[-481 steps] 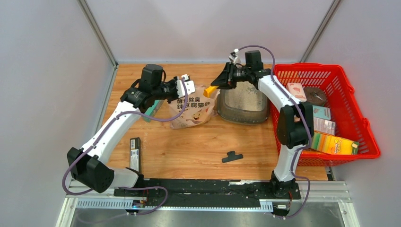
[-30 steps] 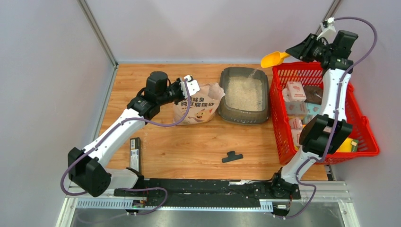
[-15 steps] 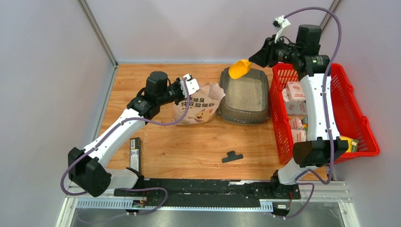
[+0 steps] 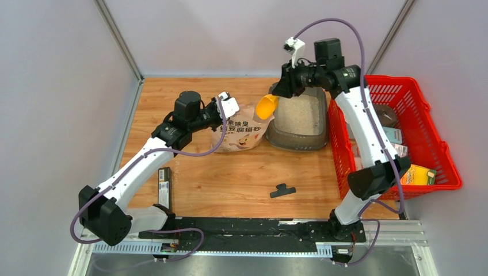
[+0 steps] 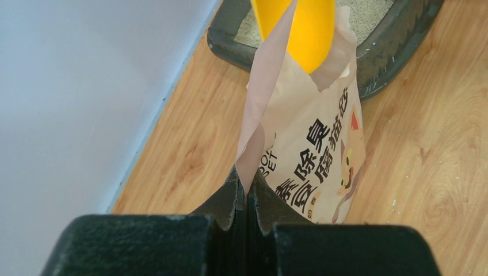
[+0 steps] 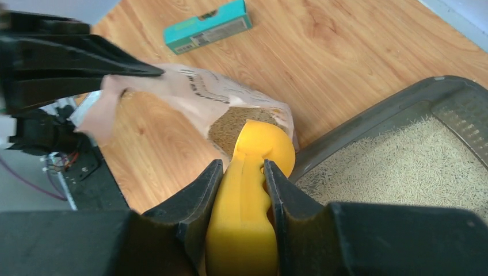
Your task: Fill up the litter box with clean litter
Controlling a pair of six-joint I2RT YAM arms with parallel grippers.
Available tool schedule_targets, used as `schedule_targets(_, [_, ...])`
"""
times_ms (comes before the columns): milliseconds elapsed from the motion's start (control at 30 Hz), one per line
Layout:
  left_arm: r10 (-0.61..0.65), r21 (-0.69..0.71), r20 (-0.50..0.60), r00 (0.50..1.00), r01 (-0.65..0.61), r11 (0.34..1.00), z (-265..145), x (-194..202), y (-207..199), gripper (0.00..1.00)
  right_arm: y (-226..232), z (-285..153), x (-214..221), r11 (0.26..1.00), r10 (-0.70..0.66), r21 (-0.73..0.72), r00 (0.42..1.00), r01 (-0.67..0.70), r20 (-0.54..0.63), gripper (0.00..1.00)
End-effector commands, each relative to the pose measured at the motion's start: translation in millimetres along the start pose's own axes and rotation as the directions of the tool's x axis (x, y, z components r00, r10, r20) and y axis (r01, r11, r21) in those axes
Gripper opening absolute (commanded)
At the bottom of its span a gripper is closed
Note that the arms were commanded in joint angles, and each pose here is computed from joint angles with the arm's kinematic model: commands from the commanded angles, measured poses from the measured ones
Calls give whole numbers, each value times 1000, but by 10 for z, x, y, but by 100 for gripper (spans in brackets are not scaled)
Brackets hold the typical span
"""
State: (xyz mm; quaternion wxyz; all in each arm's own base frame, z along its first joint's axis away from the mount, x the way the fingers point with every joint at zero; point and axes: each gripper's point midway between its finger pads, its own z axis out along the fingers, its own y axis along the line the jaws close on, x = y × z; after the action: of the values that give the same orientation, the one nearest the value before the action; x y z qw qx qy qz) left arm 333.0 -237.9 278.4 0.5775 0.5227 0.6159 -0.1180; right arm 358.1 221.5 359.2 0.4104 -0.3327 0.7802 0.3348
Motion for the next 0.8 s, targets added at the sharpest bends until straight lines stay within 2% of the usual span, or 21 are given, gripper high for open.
schedule_targets(0, [65, -106, 261, 963, -39, 994, -266, -809, 259, 0, -269, 364, -49, 988, -10, 155, 1000, 12, -14, 0])
schedule_targets(233, [18, -148, 293, 956, 27, 989, -288, -880, 353, 0, -322, 857, 300, 954, 170, 261, 983, -146, -69, 0])
schedule_targets(300, [29, -157, 299, 954, 19, 987, -268, -907, 388, 0, -408, 920, 394, 935, 183, 324, 979, -147, -85, 0])
schedule_targets(533, [88, -199, 324, 942, -23, 980, -188, -1070, 571, 0, -338, 1196, 591, 930, 207, 336, 969, -151, -136, 0])
schedule_targets(767, [73, -203, 337, 939, -3, 979, -165, -1110, 607, 0, -525, 1236, 731, 879, 216, 460, 966, -129, -141, 0])
